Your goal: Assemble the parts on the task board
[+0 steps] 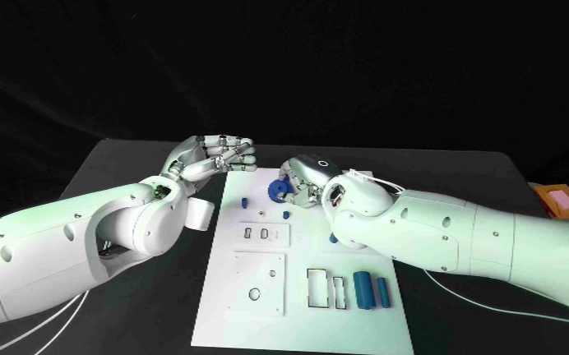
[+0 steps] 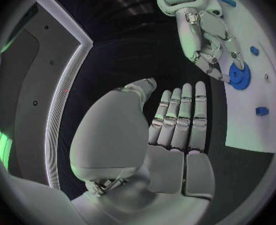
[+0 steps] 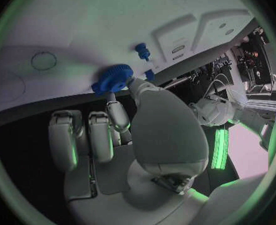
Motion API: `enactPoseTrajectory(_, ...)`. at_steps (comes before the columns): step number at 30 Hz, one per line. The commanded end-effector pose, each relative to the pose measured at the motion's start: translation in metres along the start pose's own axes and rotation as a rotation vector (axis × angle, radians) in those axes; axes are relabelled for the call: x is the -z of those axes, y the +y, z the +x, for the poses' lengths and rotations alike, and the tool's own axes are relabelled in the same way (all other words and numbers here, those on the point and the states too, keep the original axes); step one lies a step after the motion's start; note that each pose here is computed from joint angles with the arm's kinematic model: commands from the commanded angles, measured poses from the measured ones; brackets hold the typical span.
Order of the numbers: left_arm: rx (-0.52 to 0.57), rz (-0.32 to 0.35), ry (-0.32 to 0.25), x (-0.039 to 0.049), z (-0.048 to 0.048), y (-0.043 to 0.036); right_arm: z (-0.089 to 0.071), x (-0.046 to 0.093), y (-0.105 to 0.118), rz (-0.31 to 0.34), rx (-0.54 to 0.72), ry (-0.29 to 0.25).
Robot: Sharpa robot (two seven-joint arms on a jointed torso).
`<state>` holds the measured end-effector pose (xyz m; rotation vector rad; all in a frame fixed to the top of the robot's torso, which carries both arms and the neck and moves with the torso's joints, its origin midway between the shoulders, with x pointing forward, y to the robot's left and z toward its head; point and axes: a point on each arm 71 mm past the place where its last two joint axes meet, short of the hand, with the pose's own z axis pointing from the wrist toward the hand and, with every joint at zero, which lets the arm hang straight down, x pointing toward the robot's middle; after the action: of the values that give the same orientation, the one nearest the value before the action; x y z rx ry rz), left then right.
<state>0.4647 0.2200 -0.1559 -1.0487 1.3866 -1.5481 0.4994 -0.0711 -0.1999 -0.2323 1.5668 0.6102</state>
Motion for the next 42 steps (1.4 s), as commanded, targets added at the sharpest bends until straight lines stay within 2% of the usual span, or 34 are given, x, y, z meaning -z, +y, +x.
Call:
enactPoseTrajectory(1,0.009,0.007,0.016,-0.0003,0.0022,-0.0014,0.002,0.0,0.0,-0.002,0.018,0.023)
enactPoseTrajectory(14,0.007,0.006,0.013,0.0003,0.0012,-0.0016,0.003,0.004,-0.005,0.005,0.006,0.052)
enactPoseTrajectory(17,0.007,0.007,0.013,0.0003,0.001,-0.0016,0.0,0.006,-0.008,0.006,-0.004,0.023)
enactPoseTrajectory(21,0.007,0.007,0.012,0.0004,0.0002,-0.0016,-0.008,0.015,-0.014,-0.005,-0.045,-0.054)
enactPoseTrajectory(24,0.008,0.011,0.014,0.0001,-0.001,-0.0017,-0.02,0.03,-0.025,-0.027,-0.134,-0.097)
enactPoseTrajectory(26,0.008,0.012,0.014,0.0001,-0.0015,-0.0017,-0.026,0.035,-0.031,-0.021,-0.17,-0.096)
enactPoseTrajectory(33,0.006,0.014,0.011,-0.0001,-0.0045,-0.0016,-0.056,0.071,-0.082,0.044,-0.308,-0.035)
enactPoseTrajectory(42,0.005,0.016,0.007,-0.0022,-0.0075,-0.0005,-0.069,0.101,-0.136,0.101,-0.318,-0.004)
